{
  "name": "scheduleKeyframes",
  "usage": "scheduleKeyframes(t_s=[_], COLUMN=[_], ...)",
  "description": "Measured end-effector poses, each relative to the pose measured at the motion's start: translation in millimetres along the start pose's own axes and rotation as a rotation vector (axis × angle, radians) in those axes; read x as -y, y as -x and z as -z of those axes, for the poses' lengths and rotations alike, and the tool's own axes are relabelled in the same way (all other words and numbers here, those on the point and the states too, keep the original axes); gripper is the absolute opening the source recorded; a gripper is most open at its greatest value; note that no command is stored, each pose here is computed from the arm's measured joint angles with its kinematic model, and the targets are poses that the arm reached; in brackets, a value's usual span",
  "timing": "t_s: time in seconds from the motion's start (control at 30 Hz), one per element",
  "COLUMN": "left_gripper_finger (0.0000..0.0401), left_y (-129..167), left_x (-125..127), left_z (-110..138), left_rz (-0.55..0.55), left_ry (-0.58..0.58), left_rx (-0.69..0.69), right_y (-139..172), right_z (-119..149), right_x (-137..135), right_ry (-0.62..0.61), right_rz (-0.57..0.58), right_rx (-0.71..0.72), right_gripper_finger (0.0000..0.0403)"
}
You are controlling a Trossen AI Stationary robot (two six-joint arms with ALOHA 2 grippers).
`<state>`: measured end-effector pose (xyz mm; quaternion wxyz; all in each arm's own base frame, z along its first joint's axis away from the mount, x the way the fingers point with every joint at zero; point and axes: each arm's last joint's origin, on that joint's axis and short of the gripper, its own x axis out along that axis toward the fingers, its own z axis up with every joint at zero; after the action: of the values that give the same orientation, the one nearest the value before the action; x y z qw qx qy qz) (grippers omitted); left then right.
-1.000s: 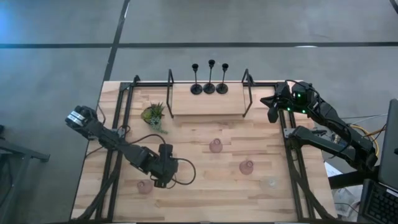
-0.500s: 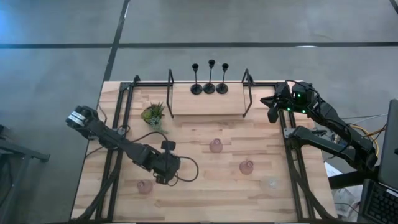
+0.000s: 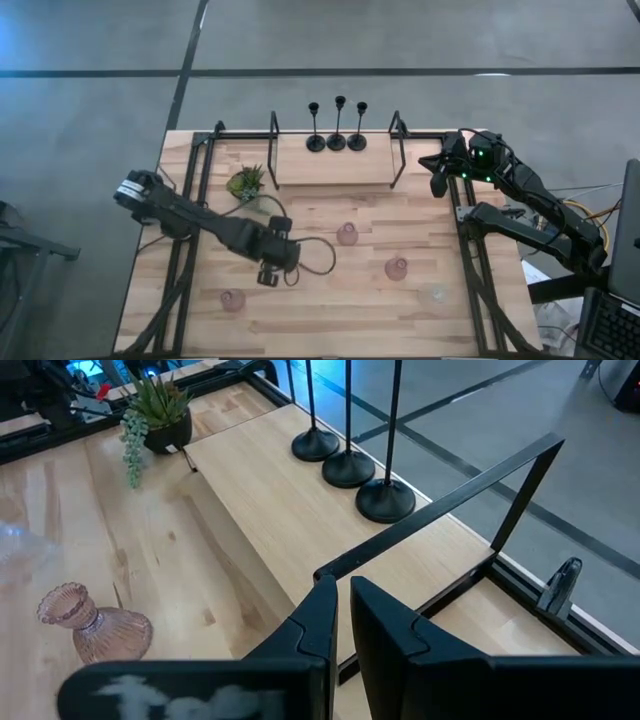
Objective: Pick & Place candle stick holders
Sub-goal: Put the left transparent candle holder on the shelf
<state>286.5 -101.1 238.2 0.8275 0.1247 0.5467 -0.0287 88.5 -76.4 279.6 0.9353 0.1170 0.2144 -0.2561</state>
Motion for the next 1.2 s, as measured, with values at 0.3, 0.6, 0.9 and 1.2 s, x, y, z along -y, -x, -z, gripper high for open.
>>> scheduleKeyframes(t_s=[0.3, 0.6, 0.9, 1.2], left_gripper_finger=[0.0033, 0.0033, 0.0033, 0.0033], left_y=[37.1, 52.1, 52.4, 42.0], left_x=[-75.4, -161.1, -222.1, -252.3], left_z=[-25.5, -18.2, 9.7, 22.5], left_rz=[-0.114, -0.199, -0.223, -0.221], left_ry=[0.053, 0.151, 0.262, 0.299], left_rx=[0.011, 0.019, 0.019, 0.032], right_y=[0.0, 0.0, 0.0, 0.0], right_z=[0.0, 0.0, 0.0, 0.0], right_x=[0.0, 0.0, 0.0, 0.1], right_ry=[-0.001, -0.001, 0.0, 0.0], right_rz=[0.0, 0.0, 0.0, 0.001], right_rx=[0.0, 0.0, 0.0, 0.0], right_gripper_finger=[0.0029, 0.0029, 0.0029, 0.0029])
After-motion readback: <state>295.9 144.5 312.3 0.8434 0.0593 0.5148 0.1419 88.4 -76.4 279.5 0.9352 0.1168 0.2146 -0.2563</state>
